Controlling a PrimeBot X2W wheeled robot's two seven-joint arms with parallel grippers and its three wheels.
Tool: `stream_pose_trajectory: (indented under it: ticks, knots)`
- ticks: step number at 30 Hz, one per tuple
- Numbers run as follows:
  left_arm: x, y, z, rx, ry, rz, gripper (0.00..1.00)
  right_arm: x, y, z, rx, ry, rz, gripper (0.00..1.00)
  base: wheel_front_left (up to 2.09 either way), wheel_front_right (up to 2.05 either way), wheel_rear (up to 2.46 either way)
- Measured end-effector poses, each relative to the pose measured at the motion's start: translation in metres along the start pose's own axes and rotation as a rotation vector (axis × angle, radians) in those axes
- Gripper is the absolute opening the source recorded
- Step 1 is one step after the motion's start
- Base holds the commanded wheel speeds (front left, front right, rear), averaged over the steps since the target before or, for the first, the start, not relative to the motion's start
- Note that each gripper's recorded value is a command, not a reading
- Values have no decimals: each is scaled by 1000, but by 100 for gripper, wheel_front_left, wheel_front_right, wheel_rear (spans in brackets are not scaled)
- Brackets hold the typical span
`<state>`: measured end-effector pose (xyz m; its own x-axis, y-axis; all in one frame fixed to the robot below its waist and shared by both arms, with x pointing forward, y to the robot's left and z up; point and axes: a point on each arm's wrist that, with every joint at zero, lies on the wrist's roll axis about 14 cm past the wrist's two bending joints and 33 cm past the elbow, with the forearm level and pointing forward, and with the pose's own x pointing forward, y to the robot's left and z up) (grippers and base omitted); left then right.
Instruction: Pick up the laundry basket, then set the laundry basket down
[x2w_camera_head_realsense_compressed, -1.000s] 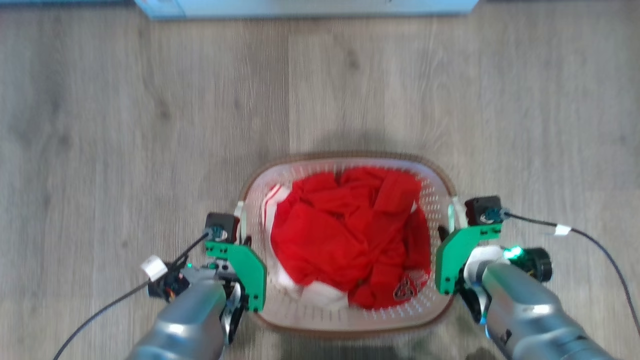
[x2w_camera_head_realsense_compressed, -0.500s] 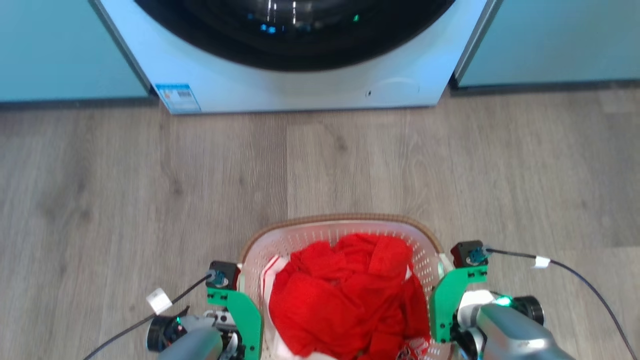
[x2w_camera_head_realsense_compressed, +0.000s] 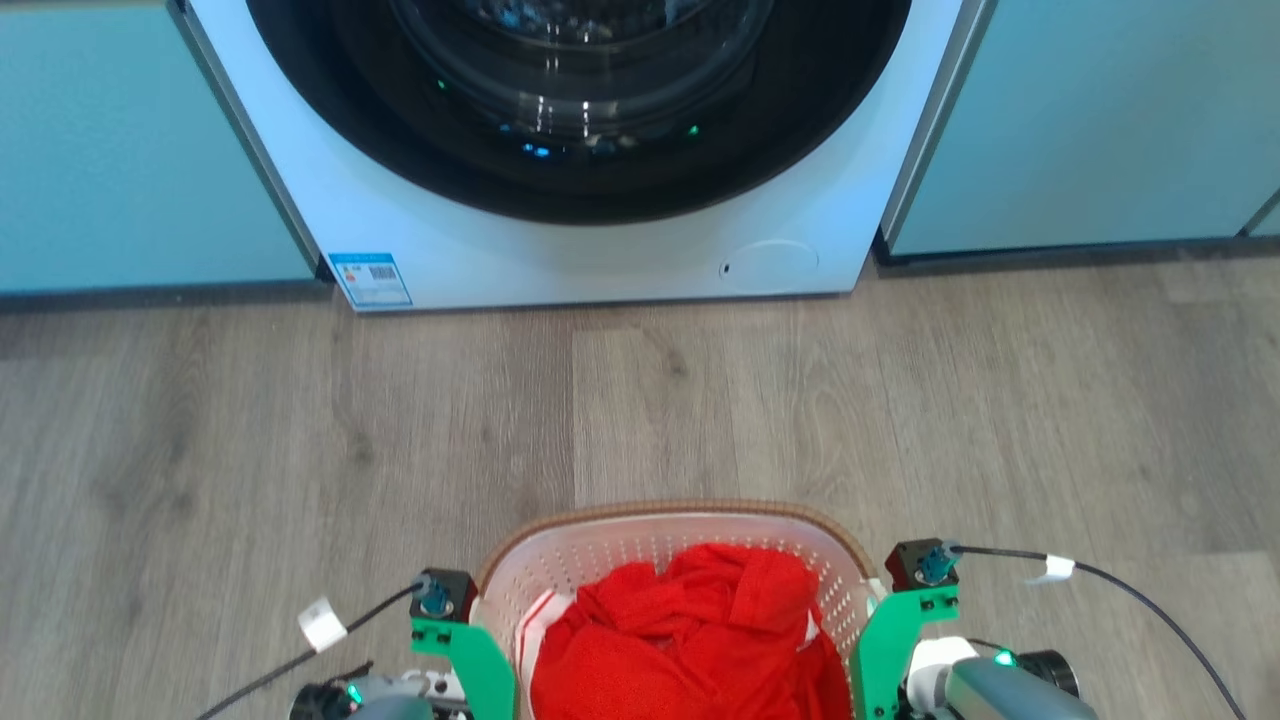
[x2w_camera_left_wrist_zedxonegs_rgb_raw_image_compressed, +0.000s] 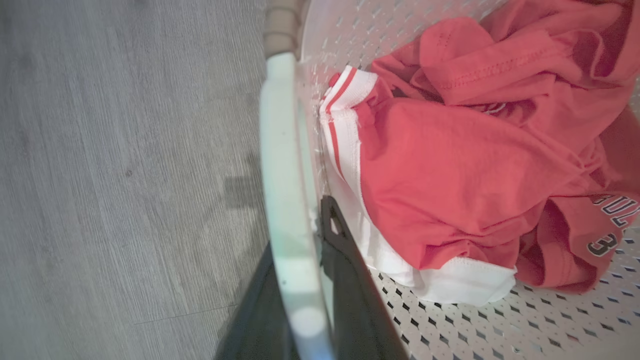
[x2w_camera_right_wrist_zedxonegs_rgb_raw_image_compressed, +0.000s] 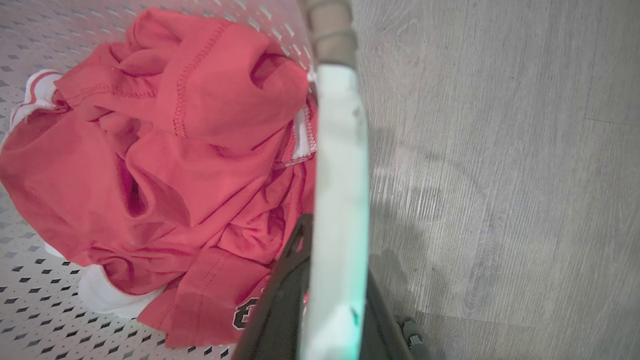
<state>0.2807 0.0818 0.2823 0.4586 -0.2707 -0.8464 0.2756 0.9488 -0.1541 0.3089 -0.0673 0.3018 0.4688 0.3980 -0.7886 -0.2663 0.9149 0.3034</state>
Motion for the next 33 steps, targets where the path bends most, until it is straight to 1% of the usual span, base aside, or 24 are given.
stream_pose_trajectory:
  ticks: [11, 33]
  knots:
    - [-11, -2, -11, -7, -8, 6, 0, -11, 8, -4, -19, -11, 6, 0, 0, 0, 0]
    - [-13, -2, -9, -12, -29, 13, 0, -13, 10, -6, -33, -24, 9, 0, 0, 0, 0]
